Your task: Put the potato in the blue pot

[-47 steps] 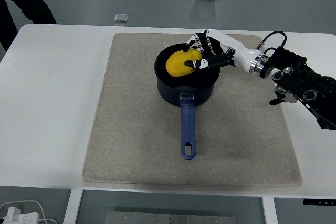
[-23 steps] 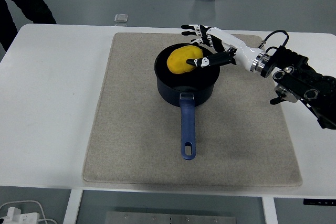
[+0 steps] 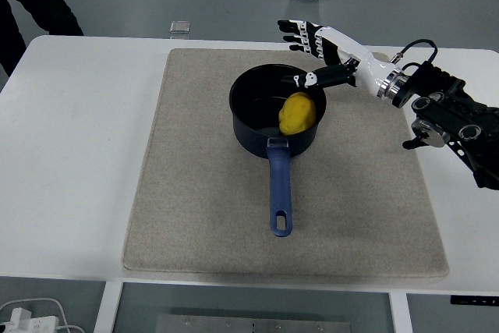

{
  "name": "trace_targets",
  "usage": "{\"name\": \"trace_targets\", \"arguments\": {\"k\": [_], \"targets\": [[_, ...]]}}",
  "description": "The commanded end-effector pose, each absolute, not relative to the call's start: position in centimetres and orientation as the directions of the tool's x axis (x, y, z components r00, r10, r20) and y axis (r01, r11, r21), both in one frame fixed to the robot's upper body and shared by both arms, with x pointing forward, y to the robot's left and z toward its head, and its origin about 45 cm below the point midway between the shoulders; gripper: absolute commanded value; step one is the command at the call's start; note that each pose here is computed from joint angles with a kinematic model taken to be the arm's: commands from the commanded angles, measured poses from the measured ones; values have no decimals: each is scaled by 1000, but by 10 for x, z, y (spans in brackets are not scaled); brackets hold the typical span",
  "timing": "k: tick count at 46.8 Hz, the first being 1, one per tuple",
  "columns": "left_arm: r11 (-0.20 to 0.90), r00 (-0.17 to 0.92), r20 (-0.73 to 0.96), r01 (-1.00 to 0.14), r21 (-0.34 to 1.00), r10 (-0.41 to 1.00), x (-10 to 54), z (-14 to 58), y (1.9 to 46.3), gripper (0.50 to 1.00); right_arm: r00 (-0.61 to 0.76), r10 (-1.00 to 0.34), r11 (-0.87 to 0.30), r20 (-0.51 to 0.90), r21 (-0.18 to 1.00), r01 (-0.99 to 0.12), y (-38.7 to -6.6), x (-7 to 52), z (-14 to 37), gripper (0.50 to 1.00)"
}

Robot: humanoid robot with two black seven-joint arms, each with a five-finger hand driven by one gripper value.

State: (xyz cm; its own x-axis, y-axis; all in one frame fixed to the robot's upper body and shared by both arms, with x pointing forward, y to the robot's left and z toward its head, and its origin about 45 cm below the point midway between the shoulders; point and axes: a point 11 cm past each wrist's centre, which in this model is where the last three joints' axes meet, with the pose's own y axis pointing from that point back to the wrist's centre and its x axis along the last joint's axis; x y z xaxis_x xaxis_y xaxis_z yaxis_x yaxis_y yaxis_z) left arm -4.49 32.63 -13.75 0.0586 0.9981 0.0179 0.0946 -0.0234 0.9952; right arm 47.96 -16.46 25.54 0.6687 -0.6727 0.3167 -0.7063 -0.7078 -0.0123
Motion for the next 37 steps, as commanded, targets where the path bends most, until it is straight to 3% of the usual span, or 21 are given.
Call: {"name": "trace_targets", "arguments": {"k": [1,20,37], "targets": [[-23,59,17,94,995,998,-45,-137,326,996,639,-716,-673,282,-32,-739,-176,484,258,930],[-21,59,16,94,995,998,-45,-137,326,996,457,-889,-456,4,-72,-887,-221,502,261,930],[-21,59,16,94,995,998,-45,-137,326,996,350,-915,-337,-201,-98,-937,-240,497,244,930]]}}
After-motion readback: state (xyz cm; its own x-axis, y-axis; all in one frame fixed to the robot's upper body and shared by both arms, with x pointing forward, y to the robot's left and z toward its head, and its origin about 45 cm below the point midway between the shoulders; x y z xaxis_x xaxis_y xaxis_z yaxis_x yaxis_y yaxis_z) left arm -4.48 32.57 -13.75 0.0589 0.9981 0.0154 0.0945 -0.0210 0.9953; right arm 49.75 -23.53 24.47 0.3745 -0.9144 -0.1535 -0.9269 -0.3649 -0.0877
